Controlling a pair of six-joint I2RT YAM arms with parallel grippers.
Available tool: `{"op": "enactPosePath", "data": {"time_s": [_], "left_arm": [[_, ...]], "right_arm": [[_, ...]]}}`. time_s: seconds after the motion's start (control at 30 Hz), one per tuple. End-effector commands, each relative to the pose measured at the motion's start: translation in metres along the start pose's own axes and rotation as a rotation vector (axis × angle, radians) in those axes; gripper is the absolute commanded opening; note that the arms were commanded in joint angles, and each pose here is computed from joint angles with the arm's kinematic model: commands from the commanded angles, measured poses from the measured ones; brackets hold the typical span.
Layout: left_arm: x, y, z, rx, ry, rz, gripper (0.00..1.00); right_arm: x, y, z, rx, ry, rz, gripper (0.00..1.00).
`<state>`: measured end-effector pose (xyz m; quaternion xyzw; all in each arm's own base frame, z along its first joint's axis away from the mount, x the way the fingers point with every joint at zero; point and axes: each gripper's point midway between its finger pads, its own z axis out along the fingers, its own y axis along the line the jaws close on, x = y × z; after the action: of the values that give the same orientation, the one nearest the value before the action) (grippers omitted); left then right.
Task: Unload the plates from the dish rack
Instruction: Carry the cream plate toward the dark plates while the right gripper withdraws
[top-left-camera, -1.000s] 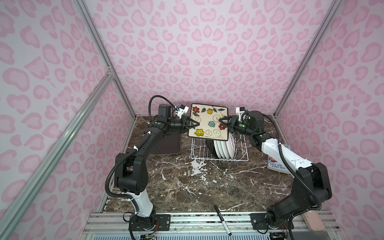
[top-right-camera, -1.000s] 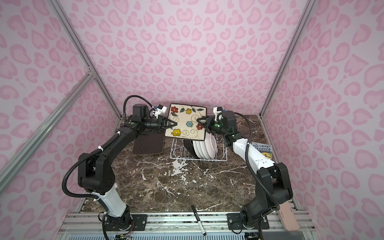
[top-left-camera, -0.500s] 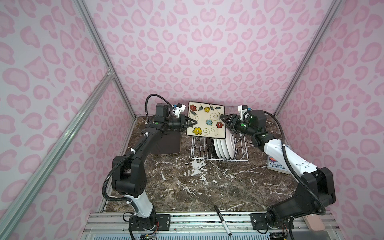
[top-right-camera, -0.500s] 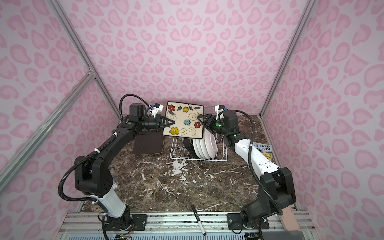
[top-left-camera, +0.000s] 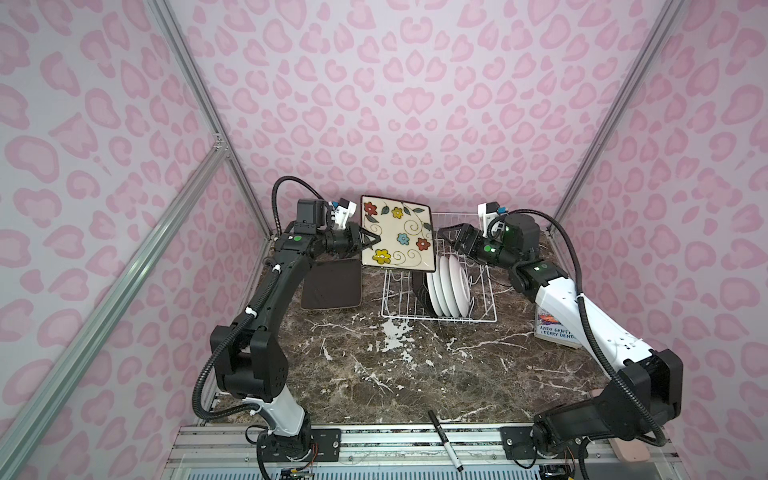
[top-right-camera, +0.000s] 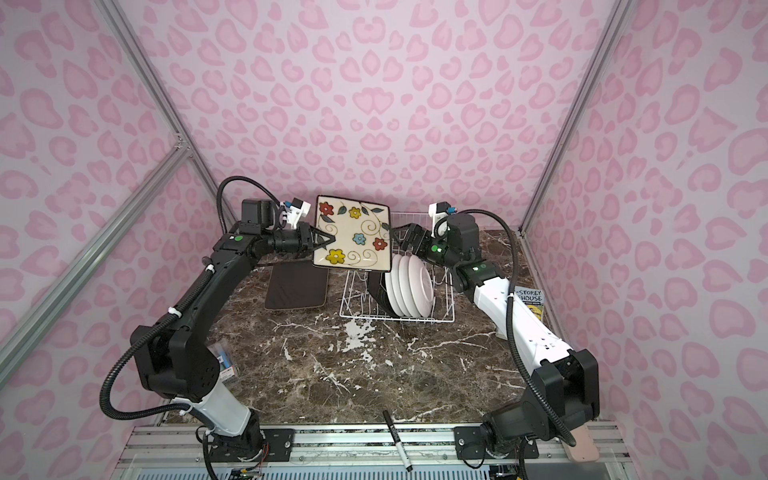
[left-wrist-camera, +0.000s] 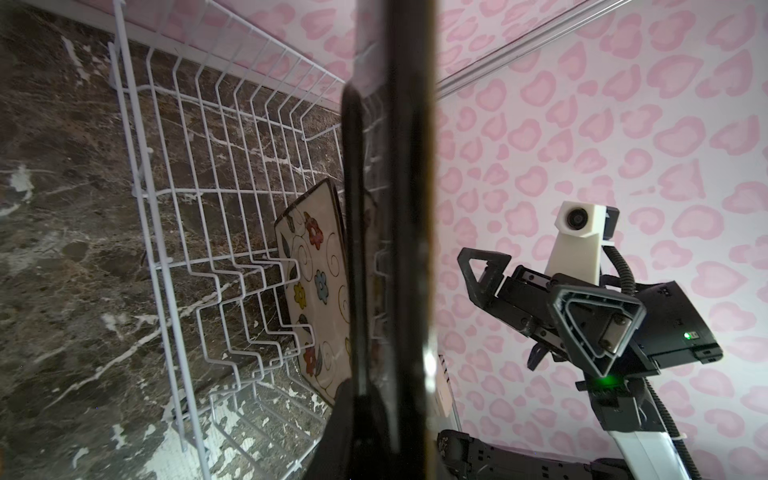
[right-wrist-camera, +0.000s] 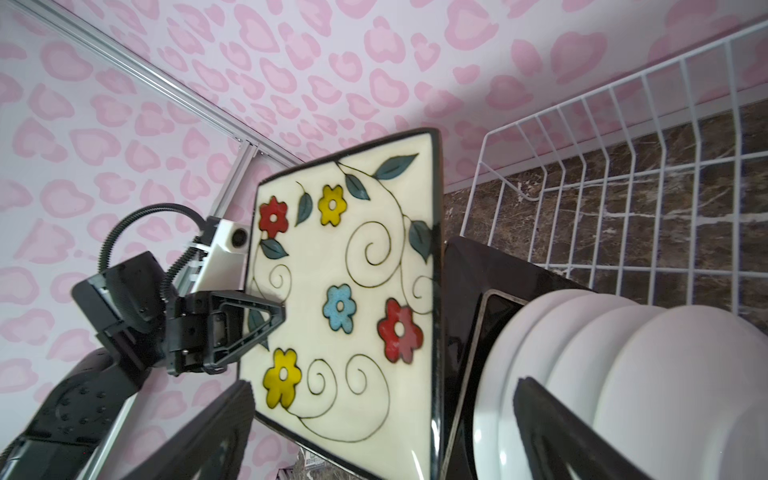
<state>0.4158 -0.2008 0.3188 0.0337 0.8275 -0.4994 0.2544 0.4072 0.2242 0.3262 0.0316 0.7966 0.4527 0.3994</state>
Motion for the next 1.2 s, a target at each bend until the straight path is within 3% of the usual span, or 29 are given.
{"op": "enactPosePath", "data": {"time_s": [0.0,0.33,0.87,1.17], "left_arm": [[-0.007,-0.024,-0.018,0.012,-0.031,0.13,0.04],[-0.014,-0.02,-0.054,-0.152,-0.065,0.201,0.03],[-0.034,0.03,-0.119,-0.401,-0.16,0.209,0.04],[-0.033,0.069,-0.136,-0.503,-0.114,0.188,0.04]], "right_arm": [[0.003,-0.002,-0.001,0.029,0.005,-0.071,0.99],[0.016,0.02,0.004,0.033,0.027,-0.236,0.99],[0.047,0.03,0.013,0.071,0.117,-0.397,0.99],[0.071,0.03,0.023,0.121,0.207,-0.517,0.99]]}}
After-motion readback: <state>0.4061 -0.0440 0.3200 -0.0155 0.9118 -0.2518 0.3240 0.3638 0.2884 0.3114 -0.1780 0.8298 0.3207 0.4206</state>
